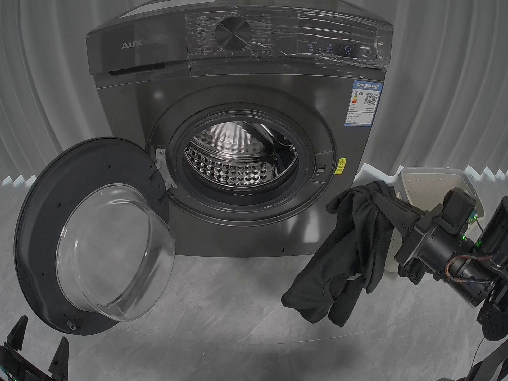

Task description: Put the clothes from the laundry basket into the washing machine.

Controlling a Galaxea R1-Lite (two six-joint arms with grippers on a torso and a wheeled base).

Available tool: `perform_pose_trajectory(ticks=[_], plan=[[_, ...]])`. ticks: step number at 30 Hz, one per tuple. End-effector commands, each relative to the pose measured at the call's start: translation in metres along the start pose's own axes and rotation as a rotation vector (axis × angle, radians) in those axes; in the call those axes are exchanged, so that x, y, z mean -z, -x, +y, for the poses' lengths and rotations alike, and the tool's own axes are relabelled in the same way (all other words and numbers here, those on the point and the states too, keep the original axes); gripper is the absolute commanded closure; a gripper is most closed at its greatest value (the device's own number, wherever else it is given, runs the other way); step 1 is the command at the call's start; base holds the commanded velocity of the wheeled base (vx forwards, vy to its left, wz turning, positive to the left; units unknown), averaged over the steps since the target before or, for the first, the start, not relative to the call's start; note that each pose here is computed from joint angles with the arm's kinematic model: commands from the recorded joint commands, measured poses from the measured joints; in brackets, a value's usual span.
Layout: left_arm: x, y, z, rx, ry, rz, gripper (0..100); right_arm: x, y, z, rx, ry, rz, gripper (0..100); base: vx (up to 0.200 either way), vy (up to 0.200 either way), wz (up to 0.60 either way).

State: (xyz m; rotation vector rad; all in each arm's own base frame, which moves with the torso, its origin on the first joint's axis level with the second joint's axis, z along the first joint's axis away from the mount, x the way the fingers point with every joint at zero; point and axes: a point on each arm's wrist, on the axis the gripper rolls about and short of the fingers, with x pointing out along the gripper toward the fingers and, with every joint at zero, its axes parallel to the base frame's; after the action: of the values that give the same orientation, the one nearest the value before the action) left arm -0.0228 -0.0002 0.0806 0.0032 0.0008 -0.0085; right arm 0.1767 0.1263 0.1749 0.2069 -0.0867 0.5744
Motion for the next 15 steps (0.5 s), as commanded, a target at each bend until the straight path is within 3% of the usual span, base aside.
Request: perform_pose_trajectory(ticks=[1,4,9,11,15], plan=[[0.005,0.0,0.0,-0.001,-0.001,-0.001,0,-0.004,-0.006,-0.003,0.023,0.04,-0.014,100,0.0,0.0,0.0],[0.005,0.0,0.0,-0.001,-0.001,-0.001,0,-0.009,-0.01,-0.001,0.026,0.071,-0.034,100,0.0,0.0,0.0],[0.005,0.0,0.0,-0.001,-0.003,-0.001,0,-0.011,-0.014,0.002,0.074,0.068,-0.008,100,0.0,0.0,0.0],[0.005,0.0,0.0,-0.002,-0.003,-0.001,0,-0.002,-0.007,0.015,0.018,0.069,0.072,100,0.0,0.0,0.0],[0.005,0.0,0.0,-0.001,-0.003,-0.001,0,0.005,-0.018,0.018,-0.002,0.078,0.095,100,0.0,0.0,0.0]])
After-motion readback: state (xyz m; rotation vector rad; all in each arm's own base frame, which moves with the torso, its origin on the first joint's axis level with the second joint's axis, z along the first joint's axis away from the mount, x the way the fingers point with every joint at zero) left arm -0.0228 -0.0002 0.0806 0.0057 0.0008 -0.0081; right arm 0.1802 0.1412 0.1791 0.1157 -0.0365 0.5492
